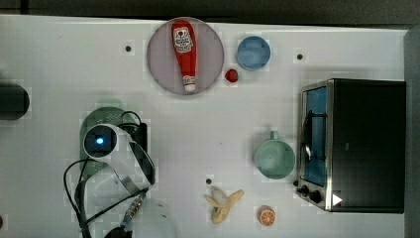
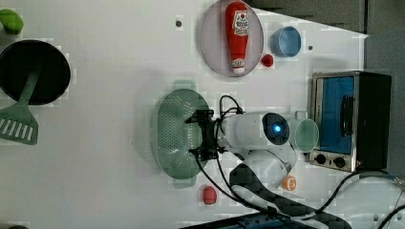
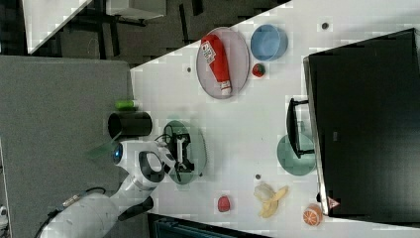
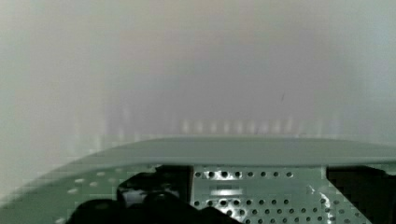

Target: Drag strainer left to right.

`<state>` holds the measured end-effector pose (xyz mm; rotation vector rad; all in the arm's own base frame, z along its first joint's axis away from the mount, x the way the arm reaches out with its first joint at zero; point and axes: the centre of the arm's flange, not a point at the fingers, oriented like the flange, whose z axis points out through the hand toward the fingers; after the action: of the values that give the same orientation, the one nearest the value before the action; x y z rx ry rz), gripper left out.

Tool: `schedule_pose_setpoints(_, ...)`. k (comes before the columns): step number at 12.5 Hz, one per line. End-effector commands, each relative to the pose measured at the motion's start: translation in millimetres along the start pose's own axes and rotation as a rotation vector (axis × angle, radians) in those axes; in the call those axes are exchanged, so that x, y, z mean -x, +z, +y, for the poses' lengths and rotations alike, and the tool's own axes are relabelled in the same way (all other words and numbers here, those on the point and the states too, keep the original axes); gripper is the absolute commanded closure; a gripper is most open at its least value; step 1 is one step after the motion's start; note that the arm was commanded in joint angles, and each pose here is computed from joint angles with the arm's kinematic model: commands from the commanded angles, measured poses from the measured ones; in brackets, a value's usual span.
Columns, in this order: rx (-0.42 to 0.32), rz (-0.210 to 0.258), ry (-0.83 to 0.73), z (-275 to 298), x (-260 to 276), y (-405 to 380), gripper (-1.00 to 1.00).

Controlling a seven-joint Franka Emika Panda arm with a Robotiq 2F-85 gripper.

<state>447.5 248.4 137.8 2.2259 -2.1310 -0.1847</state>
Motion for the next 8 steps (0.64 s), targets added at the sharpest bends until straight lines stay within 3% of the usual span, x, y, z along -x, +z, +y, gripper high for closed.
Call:
schedule_pose_setpoints(1,-0.043,0.014,0.067,-16.6,-36.1,-24.3,-1.0)
schedule_pose_setpoints(6,-0.041,0.041,0.034,-22.2,-86.5,-25.6,-1.0)
schedule_pose_setpoints(8,-0.045,0.058,0.041,-28.1,-132.9,-31.5,-1.0)
